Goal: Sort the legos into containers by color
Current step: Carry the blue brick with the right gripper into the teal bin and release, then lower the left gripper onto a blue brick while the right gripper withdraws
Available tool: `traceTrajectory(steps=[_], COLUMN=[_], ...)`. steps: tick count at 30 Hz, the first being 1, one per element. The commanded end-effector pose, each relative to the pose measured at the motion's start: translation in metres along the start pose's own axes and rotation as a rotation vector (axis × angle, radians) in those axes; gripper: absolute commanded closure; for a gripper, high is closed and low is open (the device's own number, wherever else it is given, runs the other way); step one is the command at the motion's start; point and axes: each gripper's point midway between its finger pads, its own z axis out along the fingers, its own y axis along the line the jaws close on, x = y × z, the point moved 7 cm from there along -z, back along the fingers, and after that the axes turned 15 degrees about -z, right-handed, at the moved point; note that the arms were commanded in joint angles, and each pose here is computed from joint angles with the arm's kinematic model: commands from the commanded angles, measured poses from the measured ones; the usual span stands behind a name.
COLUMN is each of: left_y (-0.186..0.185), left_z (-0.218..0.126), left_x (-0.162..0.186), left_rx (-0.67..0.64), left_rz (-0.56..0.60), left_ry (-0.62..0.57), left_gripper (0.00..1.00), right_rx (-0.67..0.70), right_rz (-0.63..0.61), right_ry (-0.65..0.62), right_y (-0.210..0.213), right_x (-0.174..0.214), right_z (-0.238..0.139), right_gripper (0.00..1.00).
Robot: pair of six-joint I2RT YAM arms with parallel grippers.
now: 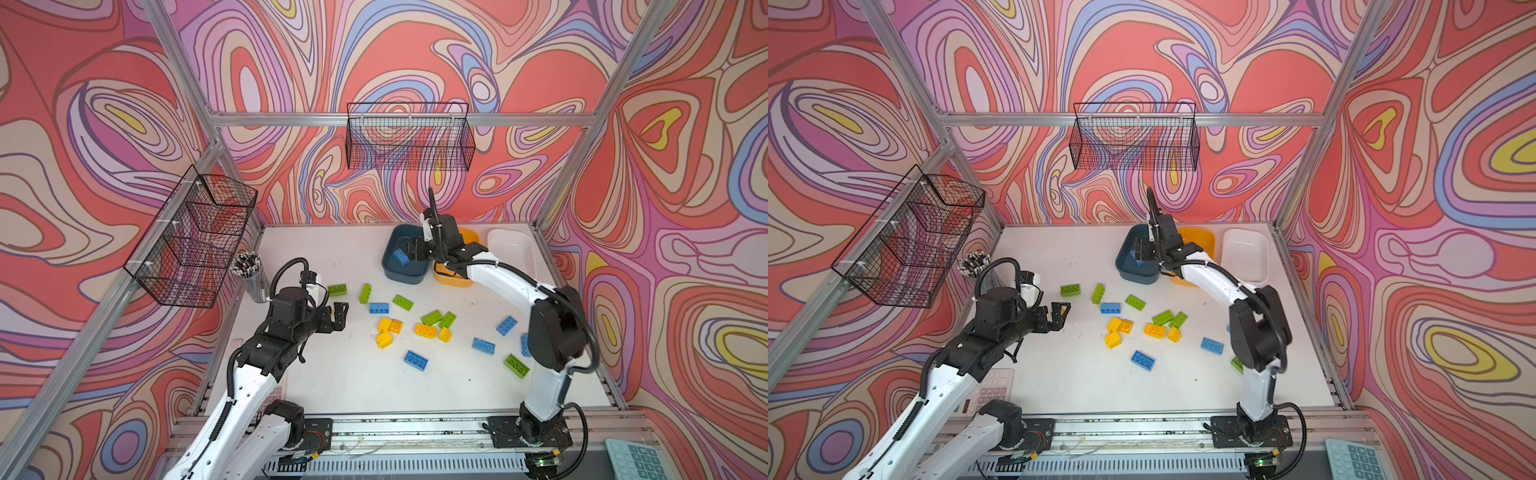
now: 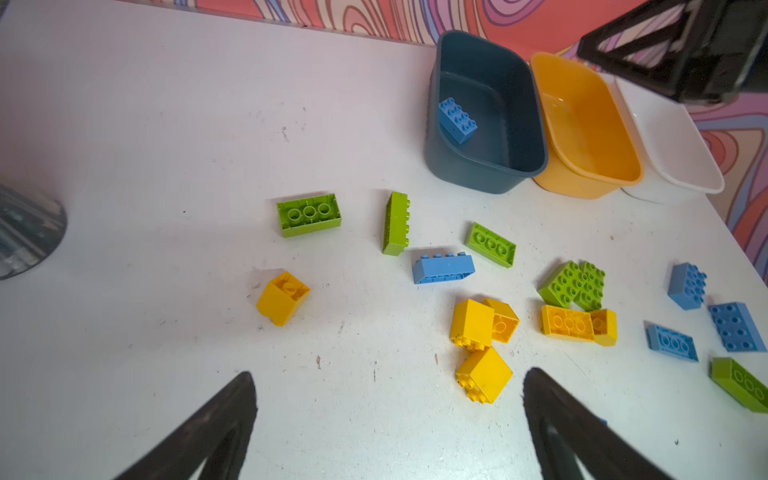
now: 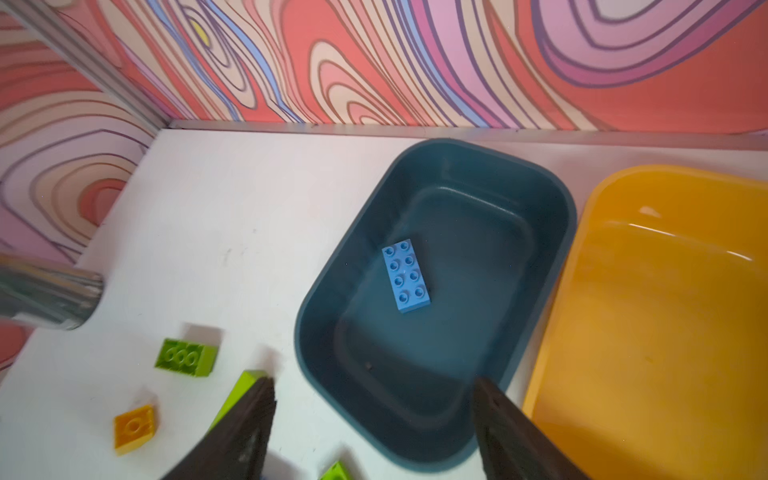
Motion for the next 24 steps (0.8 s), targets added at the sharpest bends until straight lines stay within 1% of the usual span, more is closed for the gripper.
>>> traceTrajectory(steps=[1, 4, 8, 9, 11, 14, 16, 18, 21, 24], left_y=[-0.015, -0.011, -0.014, -0.016, -0.022, -0.037, -0.042, -0.049, -0.060, -0.072], left_z=[0.006, 0.026, 0.057, 0.063, 0.075, 0.095, 0.106, 0.112, 0.125, 0.141], left_x=[-0.010, -0.014, -0.011, -0.011, -0.014, -0.014, -0.008, 0.003, 0.020, 0.040], left_rx=[0.095, 0.030, 0.014, -0.008, -0.051, -0.105, -0.211, -0.250, -0.298, -0.375], left_rz=[0.145, 0.216, 0.266, 0.275, 0.274, 0.259, 0.246, 0.213, 0.163, 0.178], left_ry=[-0.006, 0.040, 0.111, 0.124, 0.167, 0.242, 0.204, 0.166, 0.155, 0.172], left_gripper=[0.00, 0.02, 0.04, 0.04, 0.04, 0.05, 0.01, 0.00, 0.00, 0.00], right_rx=[-0.061, -0.075, -0.128, -0.131, -0.136, -0.101, -0.064, -0.026, 0.061, 0.119], right_rz=[-0.012, 0.012, 0.072, 0.085, 0.103, 0.106, 0.109, 0.114, 0.131, 0.167], right_ry=[-0.131, -0.153, -0.188, -0.191, -0.200, -0.209, -0.216, -0.224, -0.232, -0.258], right_y=[0.005, 0.006, 0.010, 0.009, 0.008, 0.004, 0.000, -0.004, -0.014, -0.021], right_x=[-0.003, 0.020, 0.052, 0.063, 0.082, 0.101, 0.109, 0.115, 0.124, 0.130], right_z=[-0.043, -0.072, -0.108, -0.114, -0.125, -0.138, -0.144, -0.148, -0.153, -0.158], right_gripper=[0.22, 0.22, 0.22, 0.22, 0.22, 0.21, 0.20, 0.18, 0.14, 0.11])
